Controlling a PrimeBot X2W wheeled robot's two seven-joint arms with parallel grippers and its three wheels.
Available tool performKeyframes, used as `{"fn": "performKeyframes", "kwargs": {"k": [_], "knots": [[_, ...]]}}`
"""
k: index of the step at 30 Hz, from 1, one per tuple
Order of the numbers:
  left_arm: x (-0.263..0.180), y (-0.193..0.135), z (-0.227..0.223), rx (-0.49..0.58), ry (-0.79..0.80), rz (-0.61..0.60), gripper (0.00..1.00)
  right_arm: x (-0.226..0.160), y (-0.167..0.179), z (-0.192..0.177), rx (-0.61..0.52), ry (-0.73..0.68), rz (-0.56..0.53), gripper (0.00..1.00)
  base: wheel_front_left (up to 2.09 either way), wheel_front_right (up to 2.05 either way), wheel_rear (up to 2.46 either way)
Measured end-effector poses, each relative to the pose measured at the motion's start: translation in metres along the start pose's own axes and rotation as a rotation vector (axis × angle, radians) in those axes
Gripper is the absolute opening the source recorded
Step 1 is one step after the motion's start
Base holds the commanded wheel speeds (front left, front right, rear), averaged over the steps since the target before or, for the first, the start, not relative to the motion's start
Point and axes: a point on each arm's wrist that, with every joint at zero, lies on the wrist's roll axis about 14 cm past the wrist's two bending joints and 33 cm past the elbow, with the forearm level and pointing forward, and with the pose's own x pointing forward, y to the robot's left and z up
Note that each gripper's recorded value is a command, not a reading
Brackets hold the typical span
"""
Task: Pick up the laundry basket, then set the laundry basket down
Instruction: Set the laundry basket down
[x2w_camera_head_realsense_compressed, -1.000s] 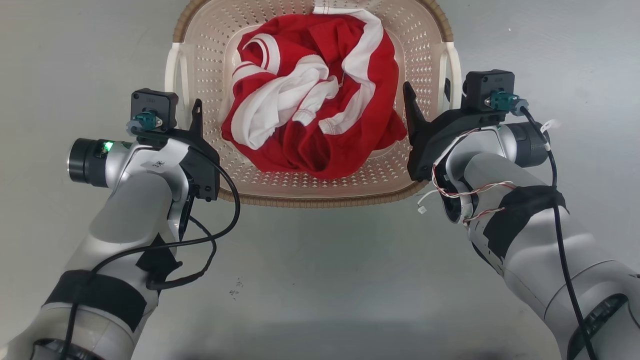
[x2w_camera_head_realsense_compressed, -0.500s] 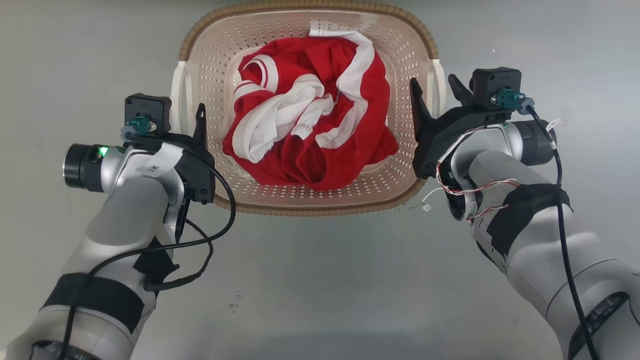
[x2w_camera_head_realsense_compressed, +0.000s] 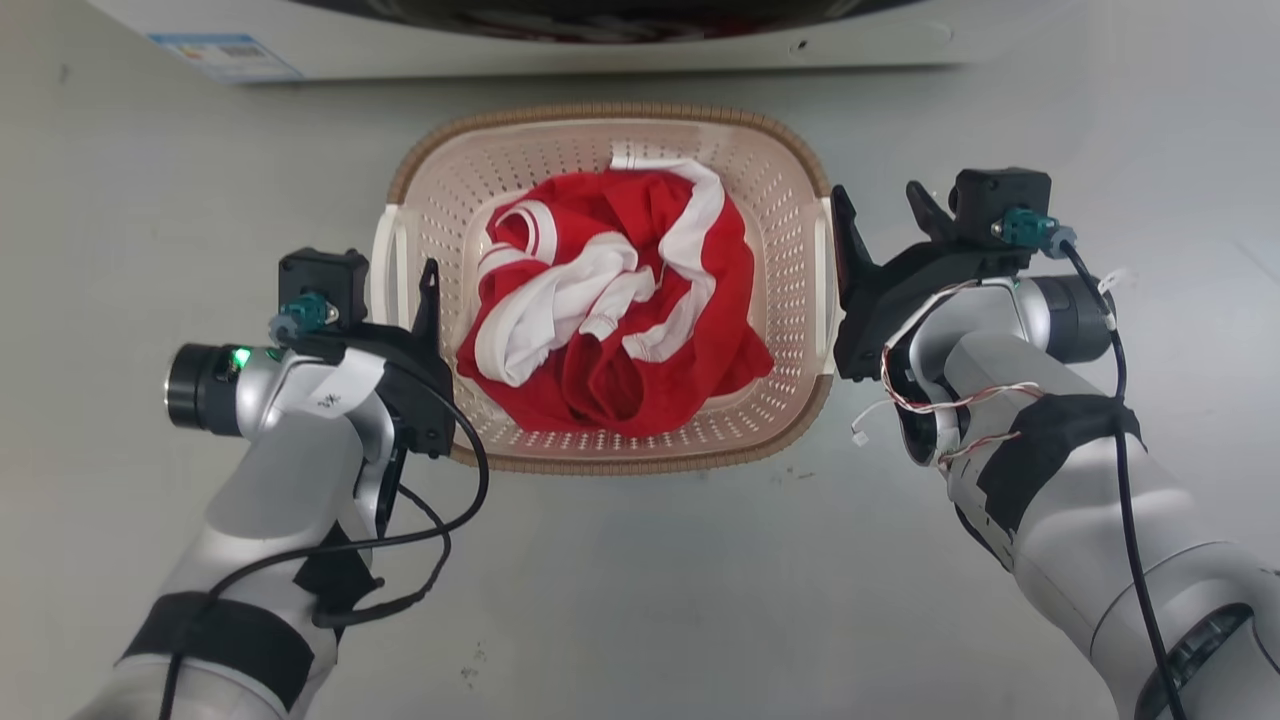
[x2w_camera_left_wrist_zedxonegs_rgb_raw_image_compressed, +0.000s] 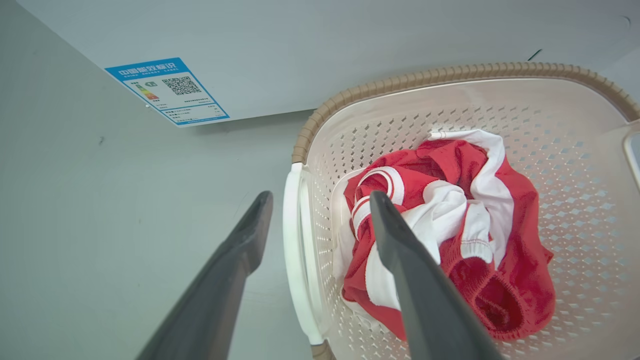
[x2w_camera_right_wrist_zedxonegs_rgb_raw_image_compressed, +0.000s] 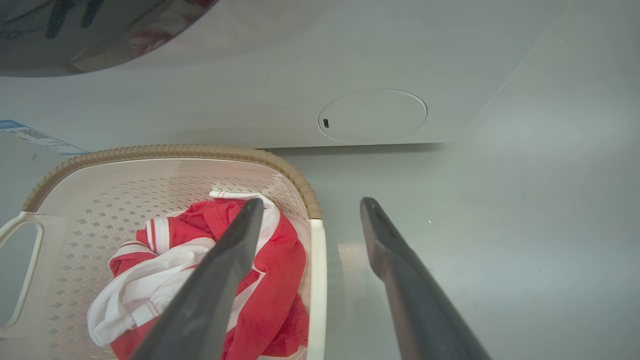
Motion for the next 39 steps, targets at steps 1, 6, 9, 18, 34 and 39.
{"fn": "performKeyframes", "kwargs": {"k": [1, 6, 9, 18, 34, 39], "knots": [[-0.004, -0.002, 0.003, -0.011, -0.009, -0.001, 1.0, -0.004, -0.001, 0.003, 0.003, -0.005, -0.004, 1.0, 0.0, 0.0, 0.0], [-0.023, -0.01, 0.014, -0.044, -0.045, -0.003, 1.0, -0.023, 0.002, 0.017, 0.025, -0.036, -0.005, 1.0, 0.0, 0.0, 0.0], [-0.036, -0.013, 0.019, -0.067, -0.067, 0.0, 1.0, -0.037, 0.005, 0.02, 0.042, -0.045, -0.001, 1.0, 0.0, 0.0, 0.0], [-0.079, -0.022, 0.025, -0.108, -0.125, -0.003, 1.0, -0.08, 0.018, 0.018, 0.104, -0.069, 0.01, 1.0, 0.0, 0.0, 0.0], [-0.158, -0.038, 0.019, -0.14, -0.238, -0.011, 1.0, -0.16, 0.029, -0.004, 0.198, -0.122, -0.009, 1.0, 0.0, 0.0, 0.0], [-0.183, -0.039, 0.017, -0.138, -0.286, -0.01, 1.0, -0.184, 0.036, -0.01, 0.208, -0.153, -0.001, 1.0, 0.0, 0.0, 0.0]]}}
